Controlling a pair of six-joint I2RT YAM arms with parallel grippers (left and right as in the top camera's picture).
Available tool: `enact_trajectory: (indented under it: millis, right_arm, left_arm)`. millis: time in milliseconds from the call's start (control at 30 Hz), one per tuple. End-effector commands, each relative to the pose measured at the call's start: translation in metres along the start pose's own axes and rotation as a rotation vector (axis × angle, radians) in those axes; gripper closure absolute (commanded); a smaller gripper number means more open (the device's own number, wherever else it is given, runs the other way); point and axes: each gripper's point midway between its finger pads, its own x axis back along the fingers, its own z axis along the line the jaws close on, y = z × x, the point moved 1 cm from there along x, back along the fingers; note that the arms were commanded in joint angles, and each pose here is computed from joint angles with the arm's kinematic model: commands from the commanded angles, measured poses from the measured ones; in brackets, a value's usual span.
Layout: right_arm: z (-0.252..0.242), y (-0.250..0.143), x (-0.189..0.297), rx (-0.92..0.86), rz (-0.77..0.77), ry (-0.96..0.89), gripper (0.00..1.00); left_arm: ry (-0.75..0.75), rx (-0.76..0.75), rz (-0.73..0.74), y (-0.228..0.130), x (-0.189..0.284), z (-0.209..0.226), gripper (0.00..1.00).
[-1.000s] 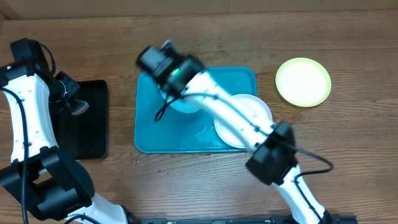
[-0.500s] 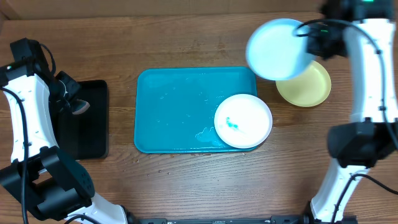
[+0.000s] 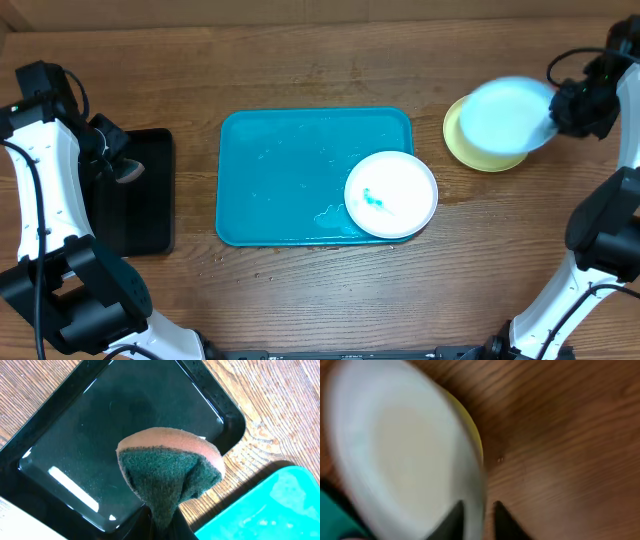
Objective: Clean dirty plates on tray and stack at the side
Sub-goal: 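Carry the pale blue plate right and stack it on the yellow plate, then open the right gripper and move it to the white plate rim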
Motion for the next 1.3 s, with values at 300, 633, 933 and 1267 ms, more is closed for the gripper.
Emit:
enact_trajectory:
  millis: [300, 633, 933, 1267]
  right_arm:
    - [0.095, -0.048, -0.015, 0.234, 0.130, 0.332, 0.48]
    - [0.138, -0.128, -0.019, 0.385, 0.303, 0.127, 0.39]
    - [0.135, -0.167, -0.015, 0.427, 0.376, -0.071, 0.38]
    - [0.121, -0.183, -0.034, 0.423, 0.433, -0.124, 0.40]
  left_arm:
    - [-0.011, -0.020, 0.009, -0.001, -0.002, -0.002, 0.96]
    - [-0.012, -0.036, 0.010, -0.001, -0.002, -0.002, 0.96]
    - [-0.017, -0.042, 0.000, 0.001, -0.002, -0.003, 0.96]
    - [-0.018, -0.043, -0.001, 0.001, -0.002, -0.004, 0.96]
